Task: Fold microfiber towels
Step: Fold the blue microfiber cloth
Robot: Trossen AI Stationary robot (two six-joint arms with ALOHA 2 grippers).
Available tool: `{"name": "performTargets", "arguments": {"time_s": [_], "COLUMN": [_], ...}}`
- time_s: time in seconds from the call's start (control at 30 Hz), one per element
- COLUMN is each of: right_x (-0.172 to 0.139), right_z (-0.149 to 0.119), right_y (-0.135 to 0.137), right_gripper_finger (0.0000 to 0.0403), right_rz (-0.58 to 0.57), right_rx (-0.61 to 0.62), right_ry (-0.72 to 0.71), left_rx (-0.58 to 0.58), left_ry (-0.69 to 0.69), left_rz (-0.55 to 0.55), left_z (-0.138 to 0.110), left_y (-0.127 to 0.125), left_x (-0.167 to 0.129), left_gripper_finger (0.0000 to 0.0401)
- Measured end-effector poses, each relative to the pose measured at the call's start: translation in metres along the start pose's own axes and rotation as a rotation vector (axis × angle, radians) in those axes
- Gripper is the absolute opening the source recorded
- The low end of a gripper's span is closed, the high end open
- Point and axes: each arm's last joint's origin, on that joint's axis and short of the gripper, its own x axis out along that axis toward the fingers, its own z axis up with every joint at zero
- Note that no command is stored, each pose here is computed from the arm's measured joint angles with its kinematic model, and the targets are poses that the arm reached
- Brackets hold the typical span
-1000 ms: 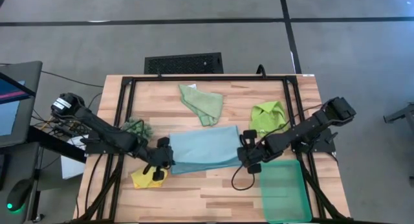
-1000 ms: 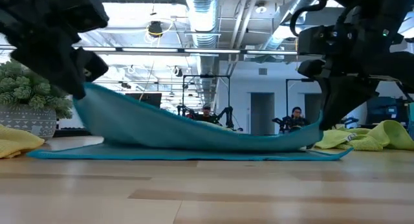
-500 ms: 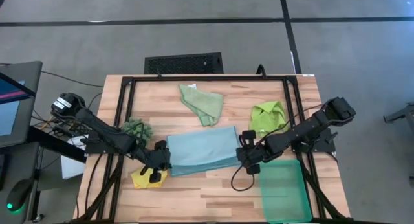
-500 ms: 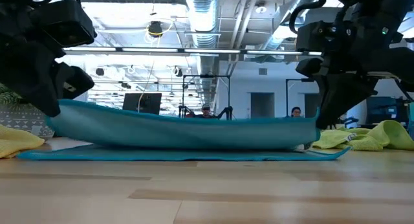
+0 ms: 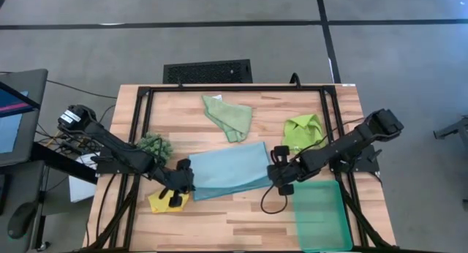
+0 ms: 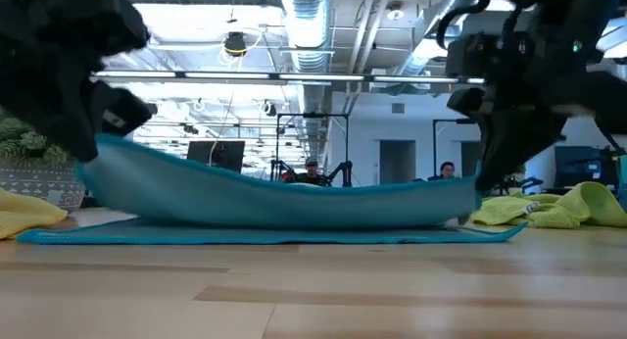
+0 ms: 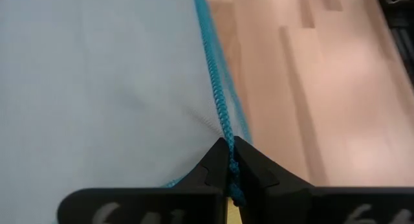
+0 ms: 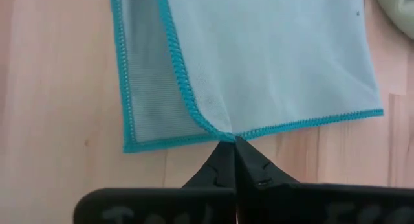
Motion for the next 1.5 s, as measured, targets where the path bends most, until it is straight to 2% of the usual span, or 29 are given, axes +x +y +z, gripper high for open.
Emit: {"name": "performTargets", "arguments": {"time_s": [0.17, 0.3, 0.43, 0.67, 0.9, 1.03, 1.13, 1.3, 1.37, 1.43, 1.5], "right_x": [-0.014, -0.015, -0.006, 0.009, 0.009, 0.008, 0.008, 0.002, -0.002, -0.002, 0.0], "right_z": [0.001, 0.002, 0.001, 0.001, 0.001, 0.002, 0.003, 0.002, 0.001, 0.002, 0.002], "right_y": [-0.006, -0.002, 0.002, 0.007, 0.006, 0.0, -0.009, -0.032, -0.037, -0.038, -0.035], "right_gripper_finger": [0.0005, 0.0006, 0.0006, 0.0006, 0.0006, 0.0005, 0.0004, 0.0004, 0.0004, 0.0004, 0.0006], "right_rz": [0.025, 0.132, 0.166, 0.169, 0.141, -0.008, -0.163, -0.575, -0.705, -0.728, -0.628], "right_rx": [0.022, 0.011, 0.001, -0.023, -0.025, -0.022, 0.002, 0.074, 0.079, 0.07, 0.057], "right_ry": [-0.045, -0.041, -0.004, 0.036, 0.031, 0.006, -0.013, -0.018, -0.025, -0.03, -0.004], "left_rx": [0.035, -0.001, 0.007, 0.04, 0.065, 0.145, 0.221, 0.304, 0.324, 0.331, 0.326], "left_ry": [0.019, 0.067, 0.104, 0.194, 0.244, 0.286, 0.306, 0.215, 0.151, 0.119, 0.144], "left_rz": [0.002, 0.008, 0.015, 0.027, 0.081, 0.247, 0.46, 0.89, 1.007, 1.047, 1.017], "left_z": [0.013, 0.008, 0.002, -0.006, 0.003, 0.015, 0.023, 0.041, 0.046, 0.047, 0.044], "left_y": [-0.007, -0.008, -0.012, -0.012, -0.014, -0.015, -0.01, 0.0, 0.001, 0.002, 0.001], "left_x": [-0.007, -0.006, 0.006, 0.035, 0.034, 0.023, 0.012, -0.01, -0.016, -0.018, -0.017], "left_gripper_finger": [0.0002, 0.0001, 0.0001, 0.0001, 0.0, 0.0, 0.0, 0.0, 0.0, 0.0, 0.0]}}
